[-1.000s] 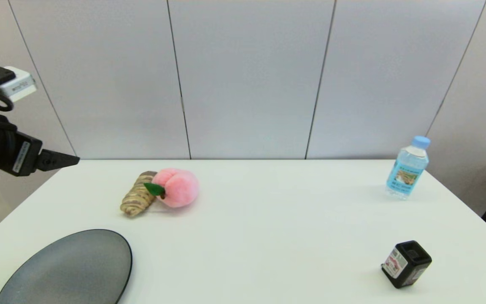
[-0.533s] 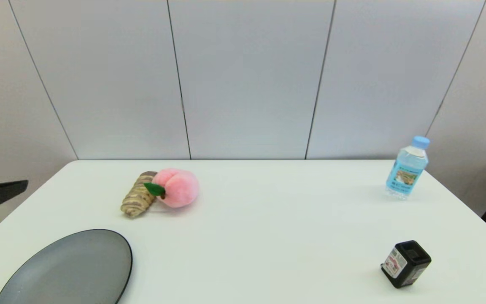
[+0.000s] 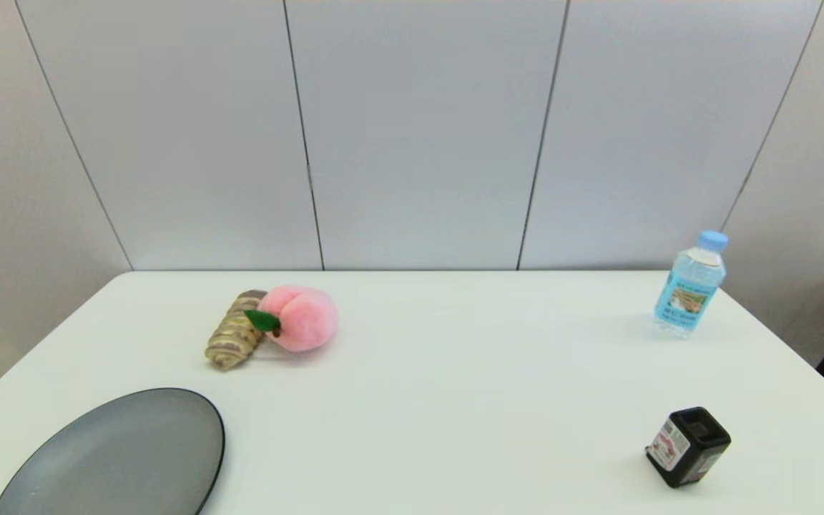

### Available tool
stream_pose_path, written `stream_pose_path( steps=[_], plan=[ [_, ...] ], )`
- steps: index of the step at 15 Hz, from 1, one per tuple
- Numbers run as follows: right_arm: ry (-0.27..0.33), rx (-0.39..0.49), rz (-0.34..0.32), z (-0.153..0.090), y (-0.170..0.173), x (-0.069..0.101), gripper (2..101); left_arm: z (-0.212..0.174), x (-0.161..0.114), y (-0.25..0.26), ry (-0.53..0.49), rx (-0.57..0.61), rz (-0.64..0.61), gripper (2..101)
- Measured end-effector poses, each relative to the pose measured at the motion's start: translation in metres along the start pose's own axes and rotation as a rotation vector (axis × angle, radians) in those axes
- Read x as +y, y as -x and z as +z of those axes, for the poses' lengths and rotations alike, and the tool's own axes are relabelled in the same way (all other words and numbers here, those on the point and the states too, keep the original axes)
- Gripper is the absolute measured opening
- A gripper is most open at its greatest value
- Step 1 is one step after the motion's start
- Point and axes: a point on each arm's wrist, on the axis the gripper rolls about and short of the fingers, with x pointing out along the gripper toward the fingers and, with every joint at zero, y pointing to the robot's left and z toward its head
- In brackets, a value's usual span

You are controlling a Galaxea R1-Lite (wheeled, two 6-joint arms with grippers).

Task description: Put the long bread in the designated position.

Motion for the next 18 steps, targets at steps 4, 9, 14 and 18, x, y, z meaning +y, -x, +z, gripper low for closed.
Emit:
stream_pose_path(
  steps=[4, 9, 14, 18],
  plan=[
    [-0.001, 0.0, -0.001, 0.0, 0.0, 0.0, 98.0, -0.035, -0.014, 0.014, -0.005, -0.05, -0.003, 97.7],
    [0.0, 0.0, -0.001, 0.0, 0.0, 0.0, 98.0, -0.066, -0.025, 0.014, 0.044, -0.146, 0.015, 97.8],
    [0.0, 0.0, -0.001, 0.0, 0.0, 0.0, 98.0, -0.097, -0.034, 0.011, 0.064, -0.167, -0.005, 97.8],
    [-0.001, 0.0, 0.0, 0.0, 0.0, 0.0, 98.0, -0.13, -0.045, 0.003, 0.087, -0.181, -0.001, 97.8]
  ],
)
